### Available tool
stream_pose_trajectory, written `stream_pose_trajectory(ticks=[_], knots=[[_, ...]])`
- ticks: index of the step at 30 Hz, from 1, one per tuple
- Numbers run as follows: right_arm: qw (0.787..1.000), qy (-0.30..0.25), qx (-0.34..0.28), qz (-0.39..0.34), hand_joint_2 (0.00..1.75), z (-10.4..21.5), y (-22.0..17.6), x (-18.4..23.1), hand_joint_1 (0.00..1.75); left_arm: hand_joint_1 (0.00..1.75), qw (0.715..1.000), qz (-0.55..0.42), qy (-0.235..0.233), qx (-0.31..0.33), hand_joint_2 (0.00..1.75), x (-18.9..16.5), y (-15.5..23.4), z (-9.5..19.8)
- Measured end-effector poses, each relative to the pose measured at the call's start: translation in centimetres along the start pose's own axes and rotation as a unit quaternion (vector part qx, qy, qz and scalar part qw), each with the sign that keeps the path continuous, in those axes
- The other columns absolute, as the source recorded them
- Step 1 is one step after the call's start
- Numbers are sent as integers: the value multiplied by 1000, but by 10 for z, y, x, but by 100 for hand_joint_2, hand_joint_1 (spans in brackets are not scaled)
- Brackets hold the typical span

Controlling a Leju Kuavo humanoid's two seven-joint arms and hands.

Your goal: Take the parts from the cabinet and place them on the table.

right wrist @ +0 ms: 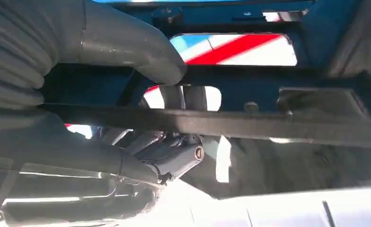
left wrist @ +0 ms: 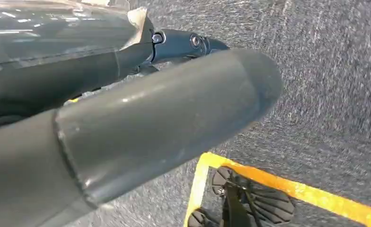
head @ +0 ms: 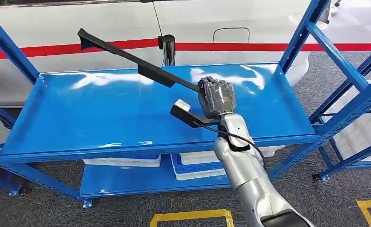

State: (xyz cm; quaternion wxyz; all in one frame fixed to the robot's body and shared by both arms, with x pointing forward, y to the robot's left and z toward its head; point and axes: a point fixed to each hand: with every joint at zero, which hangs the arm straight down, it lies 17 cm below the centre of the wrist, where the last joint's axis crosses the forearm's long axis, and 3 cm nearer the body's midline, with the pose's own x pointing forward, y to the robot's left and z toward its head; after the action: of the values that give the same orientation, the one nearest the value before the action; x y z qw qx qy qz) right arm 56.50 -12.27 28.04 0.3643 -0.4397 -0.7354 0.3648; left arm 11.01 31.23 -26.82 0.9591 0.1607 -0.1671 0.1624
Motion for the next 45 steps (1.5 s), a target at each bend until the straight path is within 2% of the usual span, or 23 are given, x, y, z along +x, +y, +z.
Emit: stream_pose_trajectory(ticks=[2, 3, 9, 14, 18, 25, 35, 45], knots=[[1000, -8, -11, -1, 175, 0, -8, 7, 175, 0, 1000, 19, 0, -8, 0, 0, -3, 1], [1000, -17, -21, -2, 175, -1, -15, 12, 175, 0, 1000, 27, -2, -15, 175, 1, -5, 1], [994, -61, -89, -3, 175, -10, -75, 43, 175, 0, 999, 28, -3, -44, 175, 0, -23, 7], [982, -102, -155, -30, 175, -21, -133, 73, 175, 0, 999, 16, 12, -50, 175, -15, -78, 34], [974, -120, -188, -35, 175, -25, -157, 80, 175, 0, 997, 16, 33, -66, 175, -22, -97, 43], [971, -124, -202, -43, 175, -22, -161, 78, 175, 0, 995, 26, 54, -85, 175, -28, -108, 48], [964, -122, -197, -131, 175, -18, -159, 81, 175, 0, 993, 28, 88, -77, 175, -38, -109, 51], [956, -132, -202, -168, 175, -23, -170, 87, 175, 0, 992, 31, 102, -74, 175, -42, -110, 52]])
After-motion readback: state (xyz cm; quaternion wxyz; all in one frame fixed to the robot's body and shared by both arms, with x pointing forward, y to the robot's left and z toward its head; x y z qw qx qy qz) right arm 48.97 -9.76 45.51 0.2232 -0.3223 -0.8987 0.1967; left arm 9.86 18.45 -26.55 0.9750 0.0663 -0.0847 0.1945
